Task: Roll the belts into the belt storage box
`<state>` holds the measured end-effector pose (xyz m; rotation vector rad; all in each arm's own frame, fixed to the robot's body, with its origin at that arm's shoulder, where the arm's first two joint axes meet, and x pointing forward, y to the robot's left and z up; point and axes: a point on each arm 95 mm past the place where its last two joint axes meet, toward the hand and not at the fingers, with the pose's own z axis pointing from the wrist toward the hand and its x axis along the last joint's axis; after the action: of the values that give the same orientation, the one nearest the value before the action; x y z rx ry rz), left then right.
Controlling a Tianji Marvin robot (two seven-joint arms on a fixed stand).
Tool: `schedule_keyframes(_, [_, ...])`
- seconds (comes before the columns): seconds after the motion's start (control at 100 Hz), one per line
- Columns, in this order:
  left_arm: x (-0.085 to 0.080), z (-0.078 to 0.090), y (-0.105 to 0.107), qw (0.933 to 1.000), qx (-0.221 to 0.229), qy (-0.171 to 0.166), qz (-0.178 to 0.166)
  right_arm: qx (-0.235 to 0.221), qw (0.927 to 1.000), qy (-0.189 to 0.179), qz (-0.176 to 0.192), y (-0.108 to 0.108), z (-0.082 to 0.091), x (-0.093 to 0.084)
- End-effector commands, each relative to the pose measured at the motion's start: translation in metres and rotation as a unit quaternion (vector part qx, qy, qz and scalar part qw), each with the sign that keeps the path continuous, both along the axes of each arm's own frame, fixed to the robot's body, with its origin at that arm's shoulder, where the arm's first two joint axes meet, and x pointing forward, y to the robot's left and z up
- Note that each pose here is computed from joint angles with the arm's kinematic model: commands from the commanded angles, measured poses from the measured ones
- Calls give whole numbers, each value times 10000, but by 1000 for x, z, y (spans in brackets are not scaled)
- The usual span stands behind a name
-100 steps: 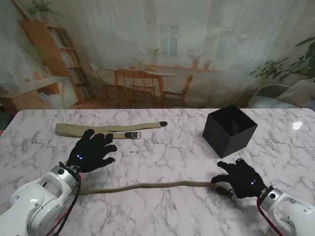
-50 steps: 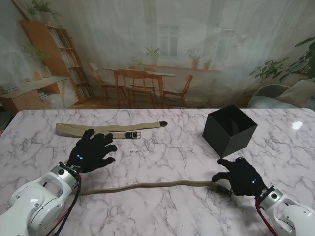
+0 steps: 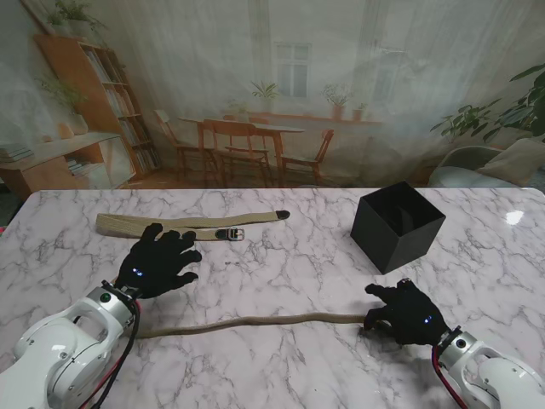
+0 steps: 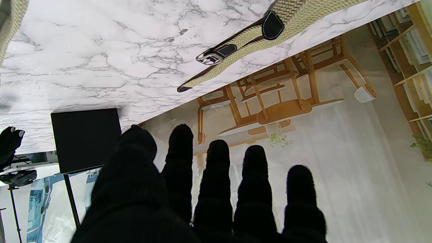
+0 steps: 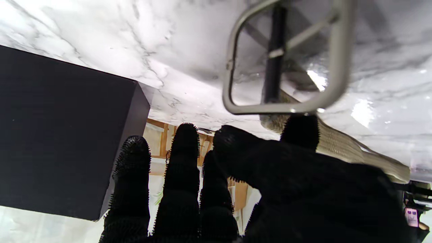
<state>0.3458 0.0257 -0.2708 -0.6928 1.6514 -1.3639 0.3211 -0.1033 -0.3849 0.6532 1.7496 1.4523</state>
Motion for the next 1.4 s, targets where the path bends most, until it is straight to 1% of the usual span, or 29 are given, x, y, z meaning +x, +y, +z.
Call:
schedule_keyframes(0.0, [0, -3, 0, 10000, 38, 83, 11, -221, 9997, -50, -44, -6, 2, 3])
schedule_keyframes(0.29, [0, -3, -1, 9999, 36, 108, 0, -785, 9966, 82, -218, -21, 7, 6])
schedule_keyframes(0.44, [0, -3, -2, 9999, 40, 112, -8, -952, 9950, 184, -251, -24, 6, 5])
schedule_keyframes(0.52, [1, -3, -2, 9999, 43, 111, -8, -993, 9943, 274, -270, -25, 5, 5])
schedule_keyframes(0.61, [1, -3, -2, 9999, 39, 107, -8, -1018, 9941, 295, -243, -25, 5, 6])
schedule_keyframes(1.07, [1, -4, -4, 9999, 19, 119, -29, -604, 9977, 290, -86, -20, -2, 13])
schedule_keyframes(1.26, [1, -4, -4, 9999, 7, 126, -43, -183, 9992, 334, -127, -15, -2, 14])
schedule_keyframes(1.39, [1, -4, -4, 9999, 1, 126, -51, 73, 9993, 339, -166, -11, -8, 14])
